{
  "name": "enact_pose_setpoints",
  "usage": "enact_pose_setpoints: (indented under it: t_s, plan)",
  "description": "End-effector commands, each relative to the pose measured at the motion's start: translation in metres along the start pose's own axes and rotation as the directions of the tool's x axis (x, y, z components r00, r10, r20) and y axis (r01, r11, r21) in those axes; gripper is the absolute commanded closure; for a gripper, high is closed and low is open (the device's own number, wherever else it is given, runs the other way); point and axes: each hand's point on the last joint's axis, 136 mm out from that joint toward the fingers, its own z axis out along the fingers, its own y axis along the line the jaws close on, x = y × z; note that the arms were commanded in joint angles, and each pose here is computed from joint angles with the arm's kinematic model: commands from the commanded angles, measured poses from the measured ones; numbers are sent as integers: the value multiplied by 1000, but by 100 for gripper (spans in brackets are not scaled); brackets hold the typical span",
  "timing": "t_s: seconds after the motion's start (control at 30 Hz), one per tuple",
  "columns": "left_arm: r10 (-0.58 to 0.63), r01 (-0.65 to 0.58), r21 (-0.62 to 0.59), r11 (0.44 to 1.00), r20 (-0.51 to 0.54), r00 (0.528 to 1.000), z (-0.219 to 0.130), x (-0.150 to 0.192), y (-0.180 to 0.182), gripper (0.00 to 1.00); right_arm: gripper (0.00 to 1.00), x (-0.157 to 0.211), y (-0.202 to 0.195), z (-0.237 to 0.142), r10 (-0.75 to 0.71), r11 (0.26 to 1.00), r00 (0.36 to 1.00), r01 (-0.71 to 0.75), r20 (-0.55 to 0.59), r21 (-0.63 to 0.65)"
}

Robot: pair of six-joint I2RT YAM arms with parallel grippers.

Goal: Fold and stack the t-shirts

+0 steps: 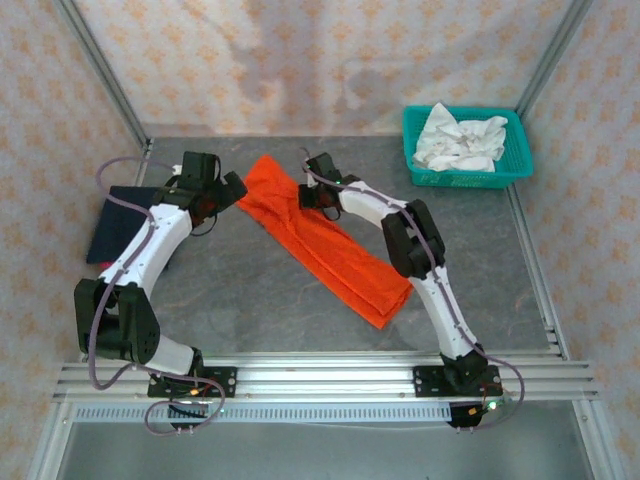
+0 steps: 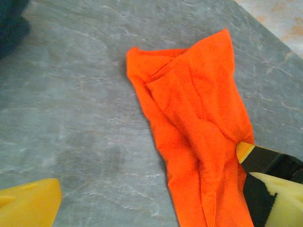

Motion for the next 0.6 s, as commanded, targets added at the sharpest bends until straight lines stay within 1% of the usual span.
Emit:
enact_pose_setpoints:
  t_s: [0.0, 0.1, 0.17, 0.23, 0.3, 0.37, 0.4, 0.5, 0.57]
  plan:
    - [-4, 3, 99, 995, 9, 1000, 13, 0, -15, 0, 92, -30, -48, -35, 104, 986, 989, -116, 105, 119]
    - [-9, 10, 99, 995, -2, 1000, 21, 3, -19, 0, 91, -31, -82, -51, 172, 964, 976, -195, 136, 179]
    - [-2, 4, 96, 995, -19, 1000, 28, 7, -23, 0, 91, -25, -104, -60, 227, 942, 962, -256, 149, 217]
    - [2, 2, 102, 995, -38, 999, 36, 14, -28, 0, 89, -18, -128, -74, 284, 902, 941, -327, 182, 281]
    - [3, 4, 113, 994, -57, 998, 44, 21, -34, 0, 87, -15, -143, -85, 304, 876, 927, -362, 219, 318]
    - [2, 8, 129, 992, -77, 997, 53, 29, -42, 0, 83, -19, -147, -89, 313, 874, 918, -379, 242, 305]
    - [0, 12, 143, 990, -88, 996, 57, 33, -48, 0, 77, -21, -146, -90, 318, 877, 917, -381, 241, 293]
    - [19, 5, 182, 983, -126, 992, 69, 50, -72, 0, 50, -30, -139, -102, 295, 895, 923, -358, 249, 266]
    - [45, -10, 211, 978, -161, 986, 78, 66, -95, 0, 39, -33, -134, -117, 269, 906, 925, -337, 267, 256]
